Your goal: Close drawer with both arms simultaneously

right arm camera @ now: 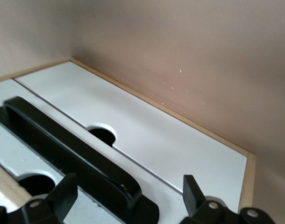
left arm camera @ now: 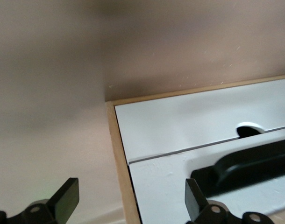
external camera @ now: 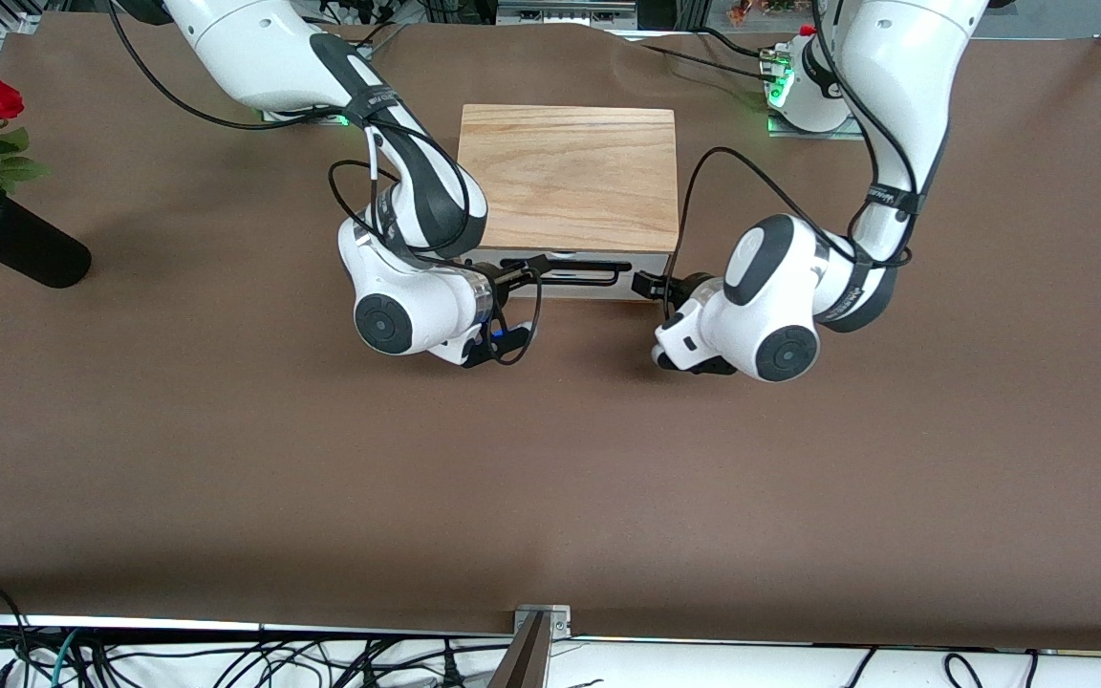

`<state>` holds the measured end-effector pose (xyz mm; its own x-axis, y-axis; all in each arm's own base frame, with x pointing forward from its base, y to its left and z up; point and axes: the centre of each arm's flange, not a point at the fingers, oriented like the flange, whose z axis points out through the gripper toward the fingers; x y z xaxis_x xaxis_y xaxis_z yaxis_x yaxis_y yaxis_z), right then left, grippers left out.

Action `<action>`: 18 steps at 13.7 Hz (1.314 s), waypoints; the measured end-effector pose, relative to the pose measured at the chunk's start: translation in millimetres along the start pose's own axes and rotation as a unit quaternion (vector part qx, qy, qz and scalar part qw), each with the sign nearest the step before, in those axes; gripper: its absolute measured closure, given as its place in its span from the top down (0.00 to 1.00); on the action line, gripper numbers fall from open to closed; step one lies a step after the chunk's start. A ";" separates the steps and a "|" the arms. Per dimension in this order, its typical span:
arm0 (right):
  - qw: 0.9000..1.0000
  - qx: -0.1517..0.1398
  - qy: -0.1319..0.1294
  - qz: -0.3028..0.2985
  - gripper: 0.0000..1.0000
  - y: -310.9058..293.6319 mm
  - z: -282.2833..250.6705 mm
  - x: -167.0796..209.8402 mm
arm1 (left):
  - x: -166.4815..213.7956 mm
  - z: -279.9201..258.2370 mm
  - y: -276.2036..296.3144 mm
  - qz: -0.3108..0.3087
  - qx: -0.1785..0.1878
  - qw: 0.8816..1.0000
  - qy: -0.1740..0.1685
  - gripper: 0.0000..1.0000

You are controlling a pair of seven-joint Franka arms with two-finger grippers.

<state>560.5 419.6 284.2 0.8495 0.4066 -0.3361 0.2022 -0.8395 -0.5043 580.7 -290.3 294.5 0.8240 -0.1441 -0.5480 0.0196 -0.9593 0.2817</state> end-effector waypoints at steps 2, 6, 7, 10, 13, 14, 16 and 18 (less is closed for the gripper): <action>0.999 0.003 0.033 -0.007 1.00 -7.4 -17.7 6.6 | -4.7 -40.1 -9.8 -0.003 -0.014 0.999 0.033 1.00; 0.991 -0.043 0.125 -0.026 1.00 -3.3 -79.1 22.5 | -13.7 -127.9 -52.2 -0.016 0.002 0.993 0.116 1.00; 0.987 -0.065 0.146 -0.025 1.00 6.2 -99.0 25.4 | -18.4 -146.0 -58.9 -0.016 0.022 0.990 0.136 1.00; 0.976 -0.116 0.187 0.000 1.00 50.7 -158.5 24.7 | -35.4 -184.5 -58.7 -0.010 0.082 0.979 0.185 1.00; 0.970 -0.142 0.192 0.053 1.00 113.4 -210.3 10.2 | -61.2 -227.6 -60.0 -0.006 0.126 0.964 0.235 1.00; 0.966 -0.145 0.200 0.070 1.00 133.2 -232.3 1.2 | -72.3 -242.9 -61.1 -0.007 0.141 0.957 0.252 1.00; 0.959 -0.160 0.212 0.097 1.00 167.7 -269.4 -17.5 | -102.7 -274.2 -61.3 -0.011 0.165 0.943 0.288 1.00; 0.947 -0.207 0.225 0.102 1.00 179.2 -298.2 -34.4 | -134.5 -299.4 -70.8 -0.021 0.170 0.935 0.310 1.00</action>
<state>712.8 147.8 442.6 0.9942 0.1042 0.0271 0.1060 -0.9912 -0.0798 638.0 -130.4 584.1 0.9986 -0.0367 0.0385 -0.0346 -0.9979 -0.0546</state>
